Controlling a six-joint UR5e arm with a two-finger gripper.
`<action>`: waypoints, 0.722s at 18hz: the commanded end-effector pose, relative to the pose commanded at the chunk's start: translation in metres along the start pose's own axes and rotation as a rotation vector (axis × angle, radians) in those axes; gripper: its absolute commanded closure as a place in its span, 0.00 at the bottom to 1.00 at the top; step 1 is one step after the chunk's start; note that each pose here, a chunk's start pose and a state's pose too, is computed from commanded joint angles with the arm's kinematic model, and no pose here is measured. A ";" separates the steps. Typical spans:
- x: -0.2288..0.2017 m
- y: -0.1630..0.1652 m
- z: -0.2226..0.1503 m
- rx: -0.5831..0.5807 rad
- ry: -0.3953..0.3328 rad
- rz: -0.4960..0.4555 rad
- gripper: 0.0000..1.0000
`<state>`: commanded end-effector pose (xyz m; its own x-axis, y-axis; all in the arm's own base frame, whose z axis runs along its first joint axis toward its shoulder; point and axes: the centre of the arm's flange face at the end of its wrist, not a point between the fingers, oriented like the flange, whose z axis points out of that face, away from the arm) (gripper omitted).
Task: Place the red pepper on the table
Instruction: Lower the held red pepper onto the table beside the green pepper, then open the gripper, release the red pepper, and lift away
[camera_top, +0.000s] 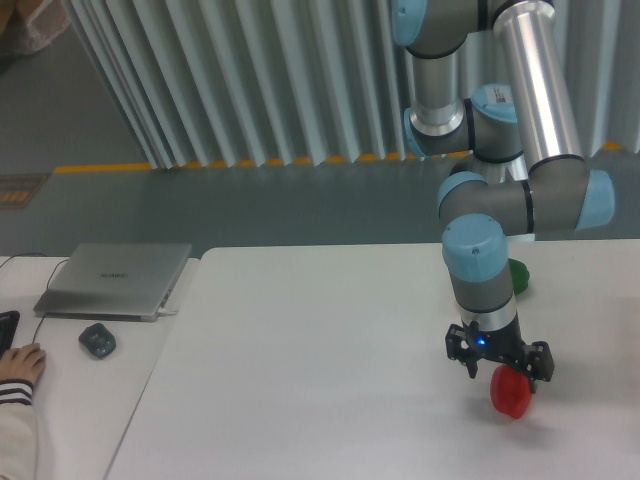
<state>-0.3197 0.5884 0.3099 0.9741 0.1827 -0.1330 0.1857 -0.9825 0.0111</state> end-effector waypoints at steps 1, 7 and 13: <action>-0.001 0.001 -0.002 -0.005 -0.013 0.050 0.00; -0.009 0.009 -0.030 0.019 -0.037 0.303 0.00; -0.047 0.061 -0.063 -0.087 0.057 0.656 0.00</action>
<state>-0.3465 0.5220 0.3788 0.8935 -0.4486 -0.0187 -0.4409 -0.8846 0.1519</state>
